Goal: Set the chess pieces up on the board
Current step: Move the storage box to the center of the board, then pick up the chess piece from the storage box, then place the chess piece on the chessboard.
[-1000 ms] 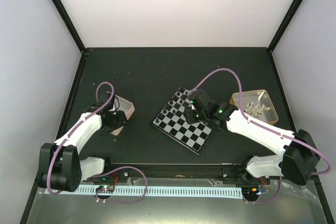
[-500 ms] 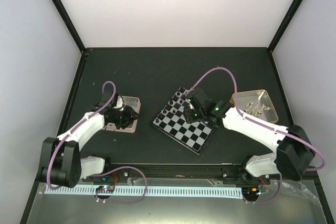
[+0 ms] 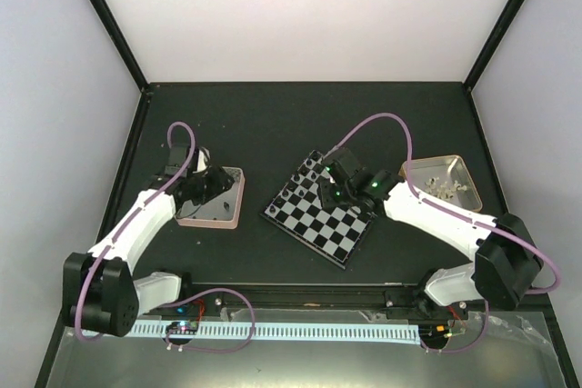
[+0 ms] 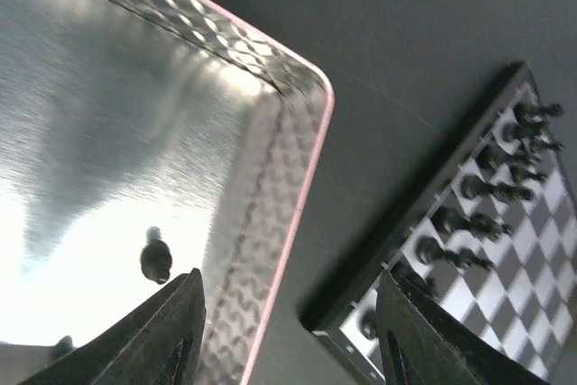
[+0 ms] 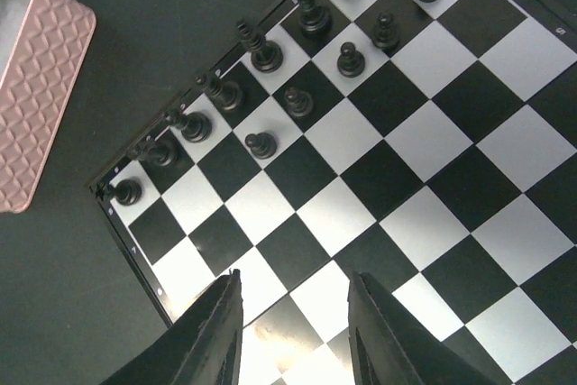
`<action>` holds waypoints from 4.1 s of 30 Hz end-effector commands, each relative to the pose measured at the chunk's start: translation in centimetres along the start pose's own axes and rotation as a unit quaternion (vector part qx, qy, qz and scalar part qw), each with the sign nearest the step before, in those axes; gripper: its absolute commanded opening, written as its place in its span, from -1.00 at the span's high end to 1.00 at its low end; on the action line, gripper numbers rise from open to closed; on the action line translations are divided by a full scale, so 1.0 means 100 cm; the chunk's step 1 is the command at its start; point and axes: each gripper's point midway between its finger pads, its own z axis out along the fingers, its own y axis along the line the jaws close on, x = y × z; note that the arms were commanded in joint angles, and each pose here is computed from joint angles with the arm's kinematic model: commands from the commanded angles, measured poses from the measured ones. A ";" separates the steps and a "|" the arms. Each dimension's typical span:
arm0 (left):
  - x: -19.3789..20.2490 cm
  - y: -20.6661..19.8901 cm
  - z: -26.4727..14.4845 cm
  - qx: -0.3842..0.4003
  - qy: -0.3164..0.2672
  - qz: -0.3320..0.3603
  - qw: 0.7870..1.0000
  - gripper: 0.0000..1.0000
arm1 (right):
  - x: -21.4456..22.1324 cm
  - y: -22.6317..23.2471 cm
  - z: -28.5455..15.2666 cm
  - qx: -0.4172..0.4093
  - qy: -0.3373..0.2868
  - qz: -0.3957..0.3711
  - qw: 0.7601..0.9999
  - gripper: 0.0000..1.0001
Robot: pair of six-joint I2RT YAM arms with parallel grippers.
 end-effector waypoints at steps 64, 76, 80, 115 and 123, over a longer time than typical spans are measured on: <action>0.118 -0.131 0.074 -0.093 0.148 0.325 0.929 0.82 | -0.032 -0.114 -0.018 0.078 -0.141 0.217 0.963 0.54; 0.113 -0.127 0.105 -0.149 0.148 0.356 0.910 0.81 | -0.028 -0.115 -0.014 0.077 -0.133 0.220 0.963 0.54; 0.112 -0.120 0.110 -0.167 0.148 0.354 0.909 0.81 | -0.027 -0.115 -0.012 0.076 -0.129 0.220 0.964 0.55; 0.089 -0.131 0.097 -0.162 0.130 0.354 0.912 0.39 | -0.034 -0.108 -0.019 0.059 -0.133 0.220 0.965 0.53; 0.013 -0.125 0.034 -0.192 0.012 0.342 0.920 0.08 | -0.041 -0.108 -0.031 0.058 -0.158 0.217 0.961 0.53</action>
